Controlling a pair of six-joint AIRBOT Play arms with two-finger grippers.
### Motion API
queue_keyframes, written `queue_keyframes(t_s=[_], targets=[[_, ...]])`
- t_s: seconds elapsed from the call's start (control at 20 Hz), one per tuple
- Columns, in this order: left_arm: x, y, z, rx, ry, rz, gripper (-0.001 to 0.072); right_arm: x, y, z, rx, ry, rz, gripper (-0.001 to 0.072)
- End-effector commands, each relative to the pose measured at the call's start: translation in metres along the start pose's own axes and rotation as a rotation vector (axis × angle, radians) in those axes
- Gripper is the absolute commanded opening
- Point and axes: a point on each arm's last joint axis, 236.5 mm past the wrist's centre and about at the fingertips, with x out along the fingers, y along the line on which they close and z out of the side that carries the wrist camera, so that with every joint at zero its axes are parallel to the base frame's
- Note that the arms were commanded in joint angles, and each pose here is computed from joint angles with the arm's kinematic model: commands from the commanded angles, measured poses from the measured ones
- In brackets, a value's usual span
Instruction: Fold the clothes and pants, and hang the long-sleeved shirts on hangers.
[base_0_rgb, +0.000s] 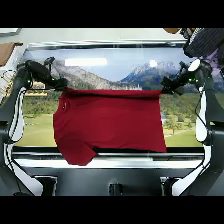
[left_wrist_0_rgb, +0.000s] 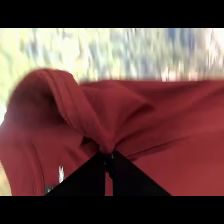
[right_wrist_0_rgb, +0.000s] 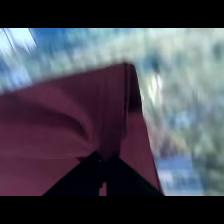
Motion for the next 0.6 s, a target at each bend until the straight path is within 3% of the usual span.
queue_keyframes(t_s=[0.0,0.25,0.55], targets=[[-0.009,-0.005,-0.043,0.009,0.191,-0.015,0.0019,-0.005,-0.009,-0.041,0.010,0.173,-0.041,0.0035],[-0.013,0.016,-0.062,-0.032,0.272,0.084,0.0019,-0.002,-0.021,-0.060,0.016,0.267,-0.086,0.0035],[-0.007,0.017,-0.092,-0.073,0.385,0.090,0.0019,0.010,-0.031,-0.076,0.029,0.365,-0.111,0.0035]])
